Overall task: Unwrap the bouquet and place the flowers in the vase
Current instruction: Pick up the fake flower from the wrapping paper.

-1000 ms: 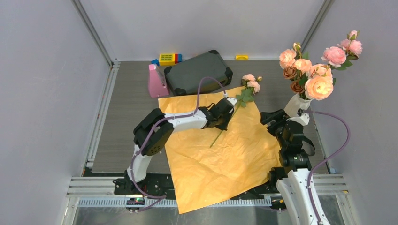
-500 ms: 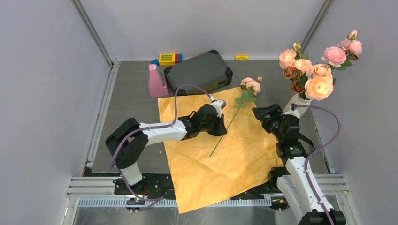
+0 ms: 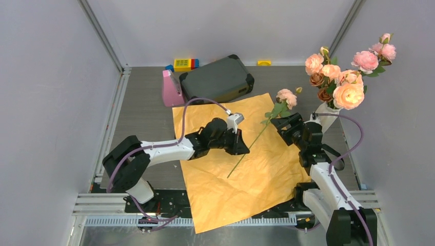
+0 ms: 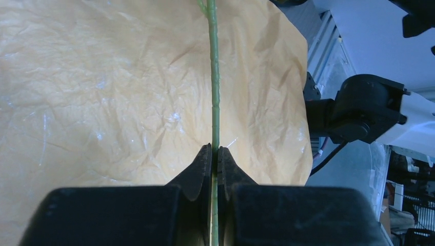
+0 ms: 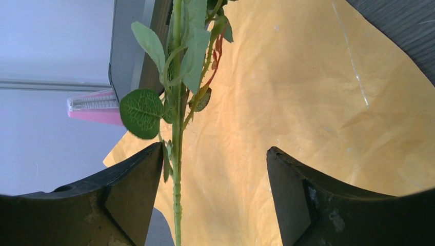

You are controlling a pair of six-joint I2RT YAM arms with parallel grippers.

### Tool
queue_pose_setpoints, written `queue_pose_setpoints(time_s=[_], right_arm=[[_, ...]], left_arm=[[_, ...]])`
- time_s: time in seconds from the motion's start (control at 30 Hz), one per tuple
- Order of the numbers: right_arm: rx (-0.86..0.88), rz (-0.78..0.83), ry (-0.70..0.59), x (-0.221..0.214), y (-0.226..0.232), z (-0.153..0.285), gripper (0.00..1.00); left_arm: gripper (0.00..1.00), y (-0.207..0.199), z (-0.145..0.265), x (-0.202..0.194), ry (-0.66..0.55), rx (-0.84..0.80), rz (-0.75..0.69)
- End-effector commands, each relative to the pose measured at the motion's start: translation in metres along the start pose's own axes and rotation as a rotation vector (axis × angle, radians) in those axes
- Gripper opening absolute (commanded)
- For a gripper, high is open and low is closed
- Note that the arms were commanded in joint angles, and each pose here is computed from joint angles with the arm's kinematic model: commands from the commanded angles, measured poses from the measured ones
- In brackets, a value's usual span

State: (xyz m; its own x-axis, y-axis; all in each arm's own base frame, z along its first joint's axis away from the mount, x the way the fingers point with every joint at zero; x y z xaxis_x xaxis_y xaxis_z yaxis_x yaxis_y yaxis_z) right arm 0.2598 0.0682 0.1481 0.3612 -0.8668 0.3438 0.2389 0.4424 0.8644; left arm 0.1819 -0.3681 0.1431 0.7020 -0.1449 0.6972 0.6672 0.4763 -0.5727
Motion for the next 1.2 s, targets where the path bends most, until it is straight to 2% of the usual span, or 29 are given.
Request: queue_pose_setpoints(time_s=[0.0,0.13,0.4,0.5,0.6,0.63,0.67,0.8,0.9,1.0,1.17], right_arm=[[0.088,0.008,-0.02,0.009,0.023,-0.001,0.79],[0.098,0.004,-0.027,0.011,0.026,0.0,0.77],[0.089,-0.005,-0.076,0.016,0.026,0.005,0.59],[0.087,-0.007,-0.118,0.02,0.026,0.011,0.4],[0.104,0.002,-0.155,0.024,0.03,0.021,0.12],[0.103,0.008,-0.168,0.025,0.03,0.023,0.08],[0.112,0.012,-0.179,0.026,0.033,0.028,0.02],[0.097,0.035,-0.215,0.029,0.036,0.046,0.0],[0.065,0.056,-0.21,0.027,0.034,0.059,0.0],[0.059,0.09,-0.217,0.028,0.042,0.079,0.0],[-0.012,0.145,-0.269,0.031,0.041,0.119,0.0]], left_arm=[[0.0,-0.035,0.009,0.02,-0.062,-0.169,-0.1],[0.0,-0.046,0.011,0.017,-0.044,-0.22,-0.137],[0.0,-0.052,0.015,0.01,-0.02,-0.23,-0.17],[0.0,-0.048,0.017,0.007,-0.011,-0.202,-0.188],[0.0,-0.044,0.019,0.006,0.011,-0.176,-0.204],[0.0,-0.043,0.019,0.005,0.02,-0.166,-0.208],[0.05,-0.042,0.02,0.005,0.028,-0.154,-0.21],[0.43,-0.036,0.026,0.007,0.061,-0.095,-0.249],[0.64,-0.025,0.035,0.012,0.088,-0.009,-0.295],[0.76,-0.012,0.051,0.026,0.094,0.076,-0.329],[0.82,0.022,0.092,0.055,0.098,0.213,-0.292]])
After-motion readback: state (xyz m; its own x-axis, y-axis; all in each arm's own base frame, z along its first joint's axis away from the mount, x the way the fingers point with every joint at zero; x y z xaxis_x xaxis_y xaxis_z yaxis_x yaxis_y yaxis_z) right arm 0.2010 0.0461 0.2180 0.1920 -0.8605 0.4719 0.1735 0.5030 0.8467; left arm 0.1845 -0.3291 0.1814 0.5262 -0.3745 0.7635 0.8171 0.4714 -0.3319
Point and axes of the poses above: each gripper's point midway between its finger pads, its own z axis back along the fingers, its own y axis along the line the jaws close on, x = y × z, the point moved 4 cm from there along z, back along the fingers, and after that the axes turned 5 degrees about -z, right-handed, at the moved point
